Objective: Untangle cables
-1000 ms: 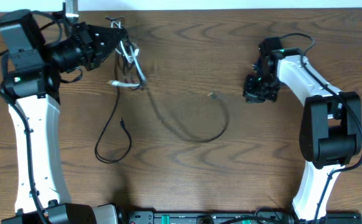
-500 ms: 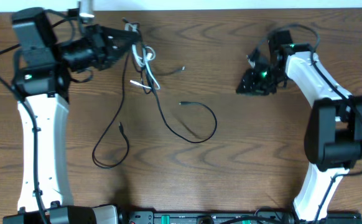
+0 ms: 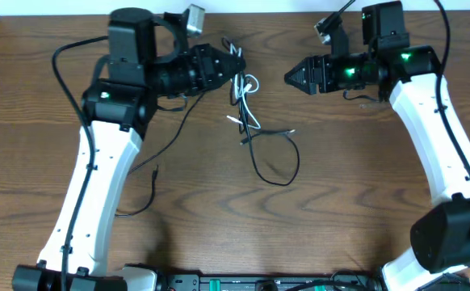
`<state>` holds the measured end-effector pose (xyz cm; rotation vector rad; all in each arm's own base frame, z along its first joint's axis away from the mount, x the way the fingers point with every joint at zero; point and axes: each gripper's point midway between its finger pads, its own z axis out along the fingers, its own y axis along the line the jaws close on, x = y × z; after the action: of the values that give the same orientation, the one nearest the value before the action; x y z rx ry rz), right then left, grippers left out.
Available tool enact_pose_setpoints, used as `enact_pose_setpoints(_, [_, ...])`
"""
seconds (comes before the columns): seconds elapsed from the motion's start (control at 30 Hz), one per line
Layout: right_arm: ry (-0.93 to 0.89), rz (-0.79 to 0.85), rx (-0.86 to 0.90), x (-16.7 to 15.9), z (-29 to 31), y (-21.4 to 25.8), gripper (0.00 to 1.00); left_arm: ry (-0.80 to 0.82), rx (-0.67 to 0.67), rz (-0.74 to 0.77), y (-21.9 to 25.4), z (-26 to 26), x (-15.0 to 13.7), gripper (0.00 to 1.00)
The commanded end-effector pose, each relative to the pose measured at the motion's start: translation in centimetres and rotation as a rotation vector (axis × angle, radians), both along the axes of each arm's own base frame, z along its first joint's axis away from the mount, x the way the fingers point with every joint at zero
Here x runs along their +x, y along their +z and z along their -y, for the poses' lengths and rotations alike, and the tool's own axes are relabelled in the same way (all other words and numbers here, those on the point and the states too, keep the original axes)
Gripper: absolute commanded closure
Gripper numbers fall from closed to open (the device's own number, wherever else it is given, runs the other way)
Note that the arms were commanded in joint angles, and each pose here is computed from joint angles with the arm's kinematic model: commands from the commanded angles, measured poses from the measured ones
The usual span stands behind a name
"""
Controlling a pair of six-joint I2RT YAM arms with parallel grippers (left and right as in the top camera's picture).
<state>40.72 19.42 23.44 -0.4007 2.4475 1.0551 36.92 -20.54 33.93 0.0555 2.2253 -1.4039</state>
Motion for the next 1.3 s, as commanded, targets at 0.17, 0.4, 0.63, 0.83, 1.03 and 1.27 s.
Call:
enact_pose_setpoints(0.17, [0.248,0.107,0.0,-3.0,-4.9,-0.1,0.37,0.184,0.052,-0.049,-0.6,-0.6,2.2,0.92])
enact_pose_setpoints(0.4, [0.356,0.144,-0.036,-4.5,-7.5,-1.4,0.34,0.192,0.043,-0.065,-0.6,-0.6,2.2,0.93])
enact_pose_setpoints(0.63, [0.423,0.122,-0.036,-4.8,-10.5,-4.1,0.35,0.192,0.043,-0.065,-0.6,-0.6,2.2,0.93])
enact_pose_setpoints(0.83, [0.412,0.128,-0.04,-3.8,-10.8,-5.2,0.8,0.192,0.044,-0.065,-0.6,-0.6,2.2,0.93])
enact_pose_setpoints(1.03, [0.263,0.058,-0.063,-1.2,-6.4,-5.6,0.99,0.178,0.045,-0.039,-0.4,-1.4,2.4,0.92])
enact_pose_setpoints(1.27, [0.034,-0.077,-0.14,1.2,1.9,-7.3,0.99,0.122,0.003,-0.015,0.2,-4.6,2.2,0.92])
